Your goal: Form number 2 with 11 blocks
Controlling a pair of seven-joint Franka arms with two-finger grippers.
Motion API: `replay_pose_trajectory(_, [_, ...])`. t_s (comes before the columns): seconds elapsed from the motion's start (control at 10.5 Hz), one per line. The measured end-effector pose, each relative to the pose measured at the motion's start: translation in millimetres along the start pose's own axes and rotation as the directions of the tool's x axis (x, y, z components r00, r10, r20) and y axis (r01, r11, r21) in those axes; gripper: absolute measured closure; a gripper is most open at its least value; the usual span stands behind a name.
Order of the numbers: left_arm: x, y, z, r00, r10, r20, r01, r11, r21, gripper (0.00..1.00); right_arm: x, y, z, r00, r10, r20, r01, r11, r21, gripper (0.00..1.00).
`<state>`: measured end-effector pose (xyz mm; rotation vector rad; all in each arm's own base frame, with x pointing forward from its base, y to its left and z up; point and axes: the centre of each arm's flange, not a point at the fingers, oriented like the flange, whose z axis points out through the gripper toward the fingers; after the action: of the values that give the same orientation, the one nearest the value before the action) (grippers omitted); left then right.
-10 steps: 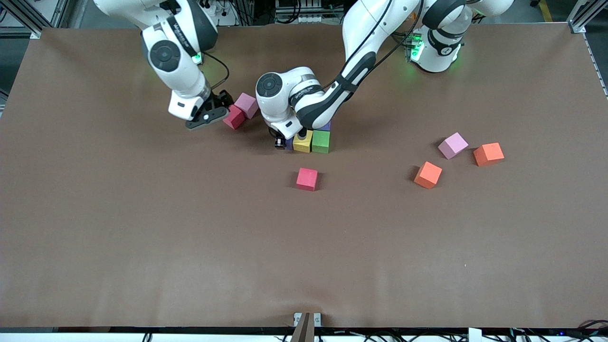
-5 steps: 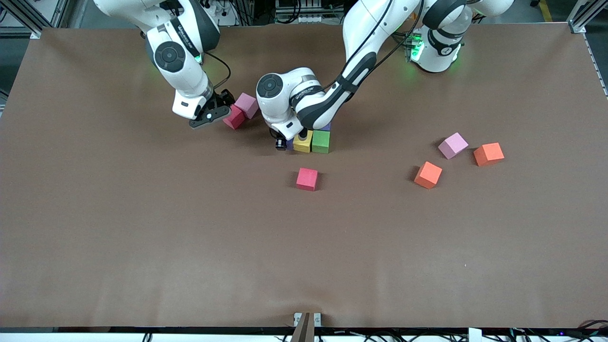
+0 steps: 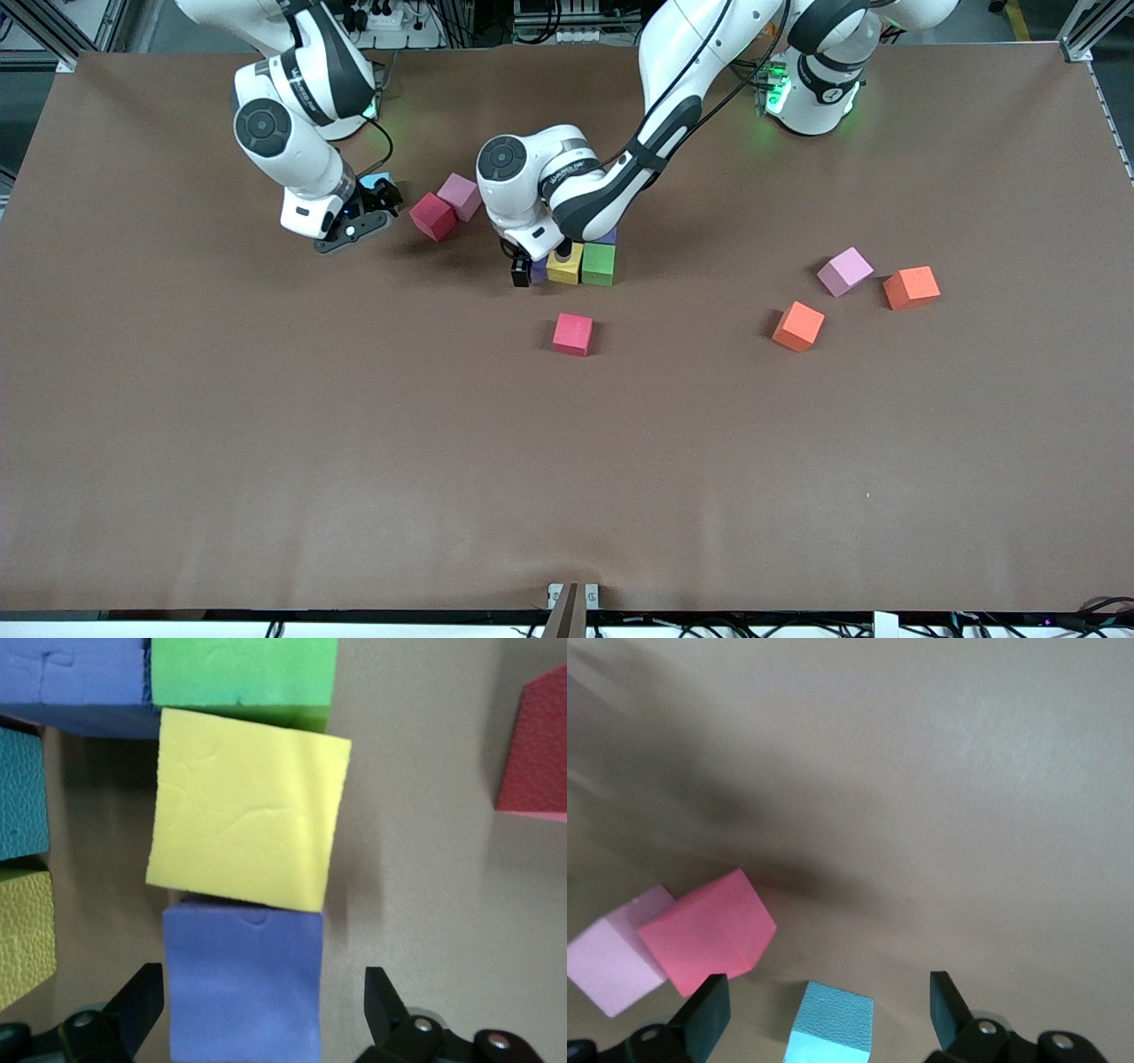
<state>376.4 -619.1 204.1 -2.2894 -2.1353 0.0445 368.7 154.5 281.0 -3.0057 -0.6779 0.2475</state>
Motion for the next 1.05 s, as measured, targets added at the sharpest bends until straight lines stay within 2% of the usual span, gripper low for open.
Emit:
replay_pose_trajectory(0.29, [-8.3, -1.4, -24.6, 1.000, 0.008, 0.030, -0.007, 1.000, -0.022, 0.00, -20.9, 1.4, 27.0, 0.999, -0.004, 0.037, 0.004, 1.000, -0.001, 0.00])
replay_pose_trajectory(0.57, [-8.9, 4.6, -60.1, 0.998, 0.004, 0.058, 0.000, 0.998, -0.055, 0.00, -36.7, 19.3, 44.2, 0.996, 0.047, 0.082, -0.048, 0.999, 0.009, 0.00])
replay_pose_trajectory(0.77, [7.5, 26.9, -88.2, 0.998, -0.029, 0.064, 0.034, 0.996, -0.077, 0.00, -40.5, 22.7, 57.2, 0.991, 0.057, 0.118, -0.059, 0.998, 0.015, 0.00])
replay_pose_trajectory(1.05, [56.6, 81.9, -113.6, 0.996, -0.061, 0.061, 0.067, 0.993, -0.098, 0.00, -43.9, 23.4, 78.9, 0.982, 0.061, 0.177, -0.065, 0.998, 0.021, 0.00])
